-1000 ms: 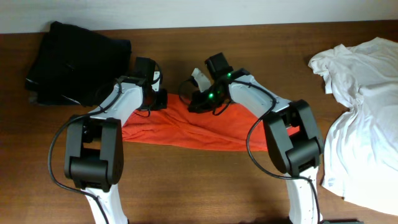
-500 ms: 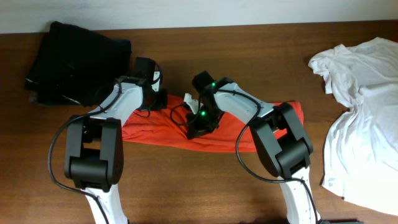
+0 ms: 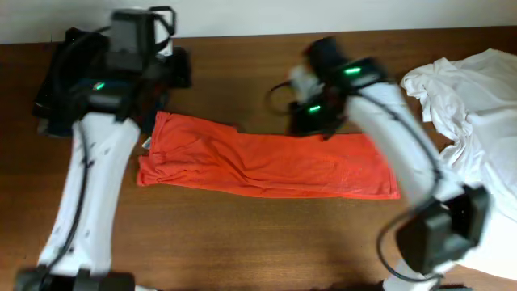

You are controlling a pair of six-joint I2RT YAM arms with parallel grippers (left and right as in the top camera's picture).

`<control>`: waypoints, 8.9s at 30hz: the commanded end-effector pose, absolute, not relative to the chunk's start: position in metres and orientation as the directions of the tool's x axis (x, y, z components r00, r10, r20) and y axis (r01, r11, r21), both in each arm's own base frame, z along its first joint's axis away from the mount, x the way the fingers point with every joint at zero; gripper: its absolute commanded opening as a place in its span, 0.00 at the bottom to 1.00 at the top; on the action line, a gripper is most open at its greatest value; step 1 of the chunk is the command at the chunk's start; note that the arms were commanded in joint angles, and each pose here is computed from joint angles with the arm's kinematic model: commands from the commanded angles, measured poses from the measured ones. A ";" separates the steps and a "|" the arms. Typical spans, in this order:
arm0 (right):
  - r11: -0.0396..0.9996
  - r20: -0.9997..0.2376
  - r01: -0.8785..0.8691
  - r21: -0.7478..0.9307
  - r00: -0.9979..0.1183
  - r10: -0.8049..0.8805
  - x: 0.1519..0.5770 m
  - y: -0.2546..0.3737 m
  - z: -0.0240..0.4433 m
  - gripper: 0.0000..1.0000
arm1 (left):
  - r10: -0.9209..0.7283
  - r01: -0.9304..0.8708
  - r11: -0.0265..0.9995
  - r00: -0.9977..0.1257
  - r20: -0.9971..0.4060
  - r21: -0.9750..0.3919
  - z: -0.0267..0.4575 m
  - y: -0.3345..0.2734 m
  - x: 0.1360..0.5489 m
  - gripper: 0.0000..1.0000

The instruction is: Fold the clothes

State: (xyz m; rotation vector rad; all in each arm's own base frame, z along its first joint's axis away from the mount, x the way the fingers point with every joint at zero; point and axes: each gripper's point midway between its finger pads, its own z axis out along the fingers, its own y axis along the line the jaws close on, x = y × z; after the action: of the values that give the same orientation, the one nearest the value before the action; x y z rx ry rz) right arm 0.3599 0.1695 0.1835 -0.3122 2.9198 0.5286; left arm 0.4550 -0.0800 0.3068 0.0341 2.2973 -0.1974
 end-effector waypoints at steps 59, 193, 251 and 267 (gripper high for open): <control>0.963 -0.197 0.265 -0.047 -0.948 0.251 0.354 -0.168 0.019 0.04 | -0.182 -0.174 0.983 -0.954 -0.238 -0.054 0.164 0.011 0.402 0.99; 0.881 -0.065 0.472 0.014 -0.879 0.472 0.395 -0.180 0.153 0.98 | -0.027 -0.028 0.994 -1.000 0.013 -0.101 0.047 -0.066 0.398 0.99; 0.881 -0.065 0.472 0.014 -0.879 0.472 0.395 -0.180 0.153 0.98 | 0.041 0.052 0.843 -0.999 0.033 0.535 -0.004 0.036 0.388 0.01; 0.881 -0.065 0.472 0.014 -0.879 0.472 0.395 -0.180 0.153 0.98 | 0.315 0.294 0.918 -0.948 -0.041 0.265 0.103 -0.139 0.408 0.01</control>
State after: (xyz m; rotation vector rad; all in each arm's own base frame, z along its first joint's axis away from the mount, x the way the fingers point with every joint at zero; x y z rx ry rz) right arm 0.3969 -0.1775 0.1500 0.7494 2.9858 0.0181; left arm 0.4181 -0.1029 0.0992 0.3710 3.0115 0.4556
